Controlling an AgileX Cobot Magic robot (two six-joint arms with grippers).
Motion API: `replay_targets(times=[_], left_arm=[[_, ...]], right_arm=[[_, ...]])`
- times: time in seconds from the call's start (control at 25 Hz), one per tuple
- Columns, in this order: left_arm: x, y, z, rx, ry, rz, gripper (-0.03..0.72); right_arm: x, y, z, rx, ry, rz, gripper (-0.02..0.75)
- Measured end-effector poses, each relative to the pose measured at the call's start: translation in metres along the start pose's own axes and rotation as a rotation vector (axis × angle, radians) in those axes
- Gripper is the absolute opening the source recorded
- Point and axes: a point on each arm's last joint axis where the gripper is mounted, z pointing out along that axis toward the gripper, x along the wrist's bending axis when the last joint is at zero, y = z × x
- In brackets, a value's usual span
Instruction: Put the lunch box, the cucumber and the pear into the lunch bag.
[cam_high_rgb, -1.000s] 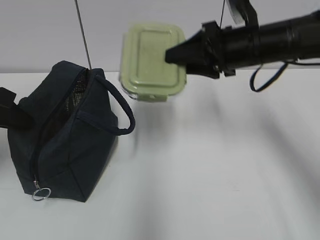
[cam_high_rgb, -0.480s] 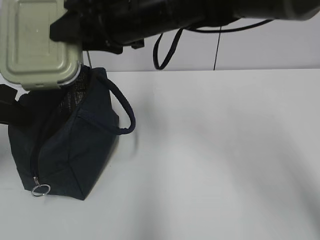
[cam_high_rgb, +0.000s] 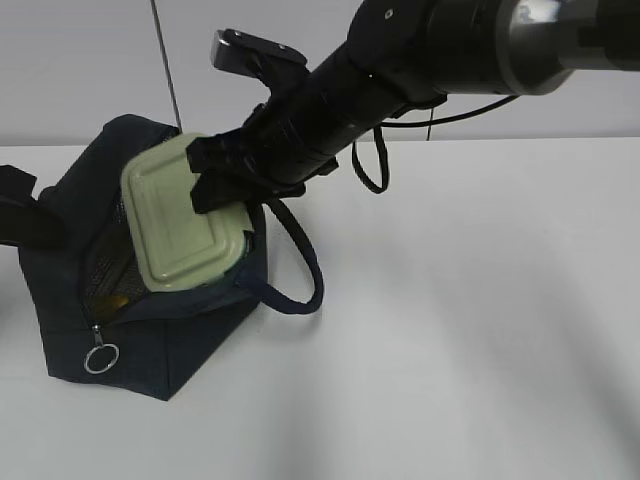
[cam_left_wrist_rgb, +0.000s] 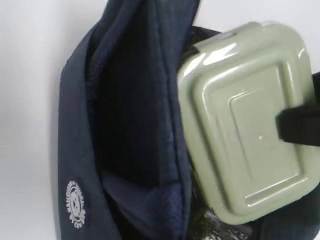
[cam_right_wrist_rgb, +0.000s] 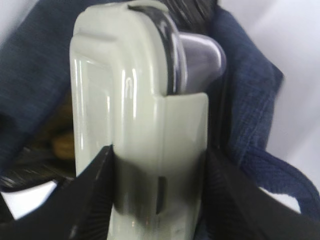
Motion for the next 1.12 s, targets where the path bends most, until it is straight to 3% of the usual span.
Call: replay_targets(times=[0.36, 0.64, 0.88, 1.12], left_arm=[[-0.001, 0.0, 0.0, -0.005, -0.007, -0.008, 0.001], [-0.001, 0.001, 0.0, -0.006, -0.008, -0.008, 0.001], [0.0, 0.001, 0.0, -0.014, 0.0, -0.007, 0.001], [0.0, 0.001, 0.0, -0.01, -0.003, -0.007, 0.001]], right_arm=[[0.003, 0.001, 0.011, 0.027, -0.002, 0.008, 0.367], [0.02, 0.019, 0.006, 0.014, 0.082, -0.052, 0.51], [0.035, 0.042, -0.043, -0.086, 0.012, -0.129, 0.527], [0.024, 0.037, -0.029, -0.035, -0.034, -0.095, 0.528]])
